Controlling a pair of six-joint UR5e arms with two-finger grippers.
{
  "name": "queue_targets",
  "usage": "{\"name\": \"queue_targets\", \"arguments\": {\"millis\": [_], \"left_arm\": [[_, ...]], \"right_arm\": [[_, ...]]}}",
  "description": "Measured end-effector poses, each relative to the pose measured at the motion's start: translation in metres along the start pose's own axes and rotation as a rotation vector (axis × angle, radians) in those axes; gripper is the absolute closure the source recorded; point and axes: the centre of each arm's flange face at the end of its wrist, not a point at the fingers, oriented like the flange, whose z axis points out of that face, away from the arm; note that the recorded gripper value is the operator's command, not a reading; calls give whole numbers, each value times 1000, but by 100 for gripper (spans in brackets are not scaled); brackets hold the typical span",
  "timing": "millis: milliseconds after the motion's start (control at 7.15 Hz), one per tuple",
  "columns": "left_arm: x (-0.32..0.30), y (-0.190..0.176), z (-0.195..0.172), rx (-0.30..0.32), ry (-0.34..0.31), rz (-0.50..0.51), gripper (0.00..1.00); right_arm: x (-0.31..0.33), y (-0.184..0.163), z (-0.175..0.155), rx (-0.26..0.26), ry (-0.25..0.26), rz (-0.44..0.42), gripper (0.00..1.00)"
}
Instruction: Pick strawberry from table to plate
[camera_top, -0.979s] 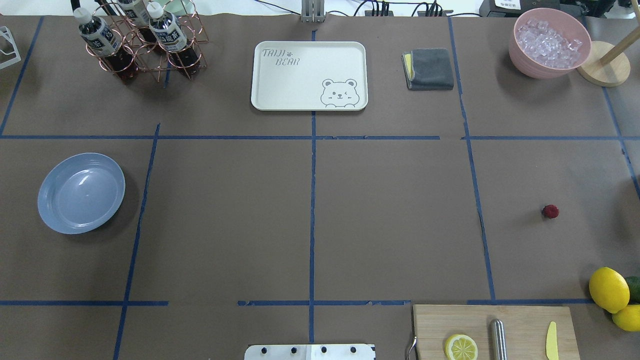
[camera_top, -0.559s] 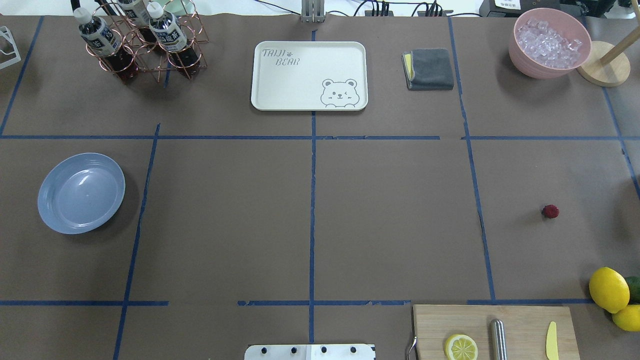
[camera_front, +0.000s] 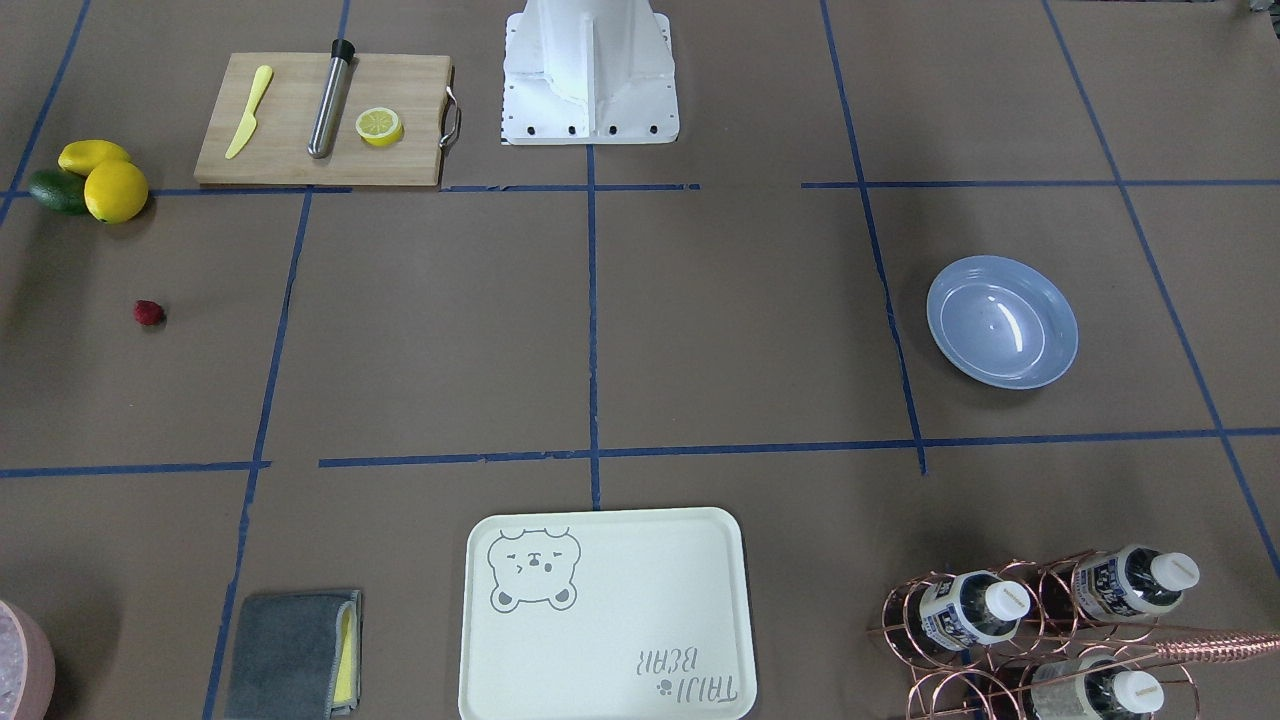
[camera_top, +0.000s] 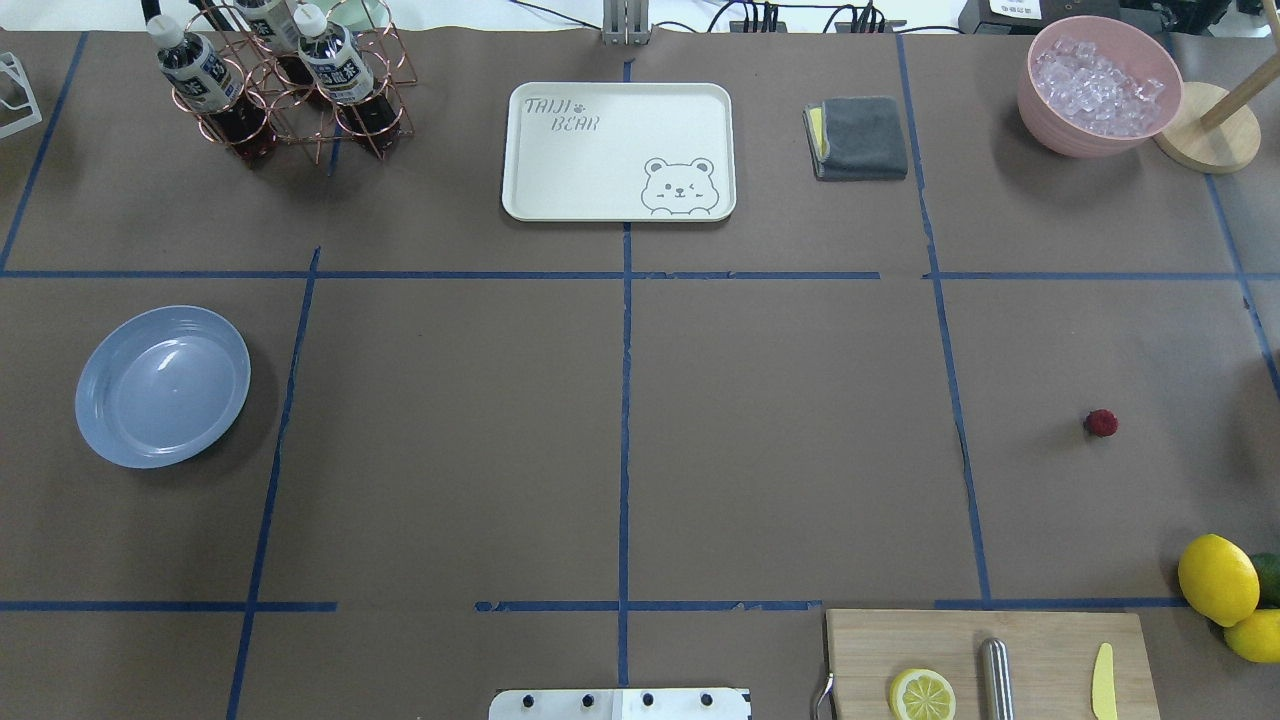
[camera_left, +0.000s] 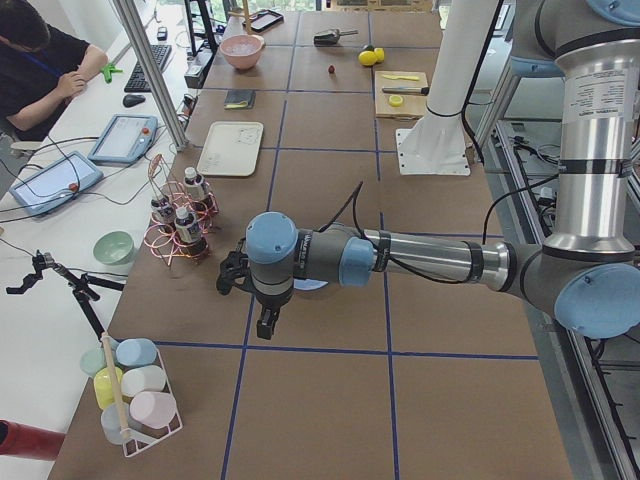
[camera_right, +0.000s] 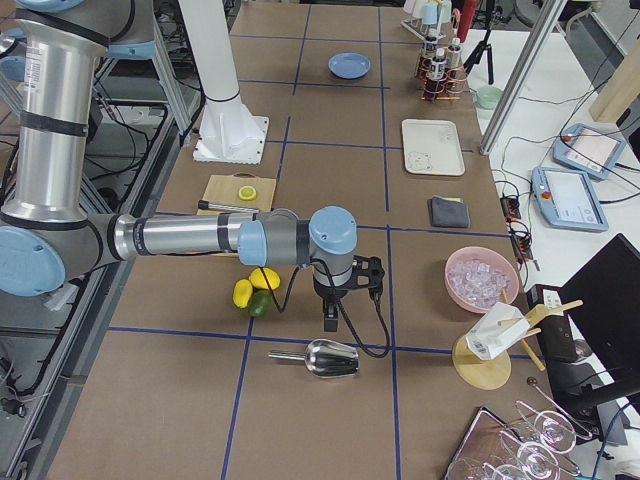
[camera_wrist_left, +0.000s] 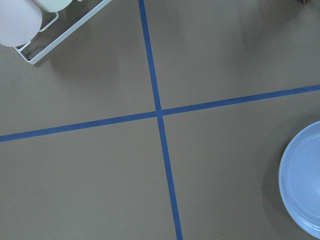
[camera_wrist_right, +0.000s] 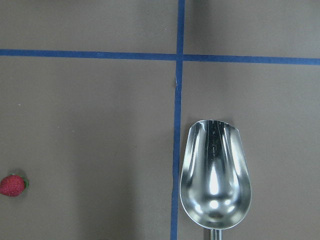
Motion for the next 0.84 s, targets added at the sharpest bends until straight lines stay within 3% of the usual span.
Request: {"name": "queue_targets", "arguments": {"millis": [280,699,839], "left_arm": [[17,-14,-4,67,-3,100,0],[33,-31,-19,280,-16,303,0],[37,-32,-15,318,-5,332,0]], "right_arm": [[-20,-18,-20,45,-7,-35,0],[-31,-28,-26,54,-60,-48,0],[-33,-29,-27,57,-66,-51,0]]}}
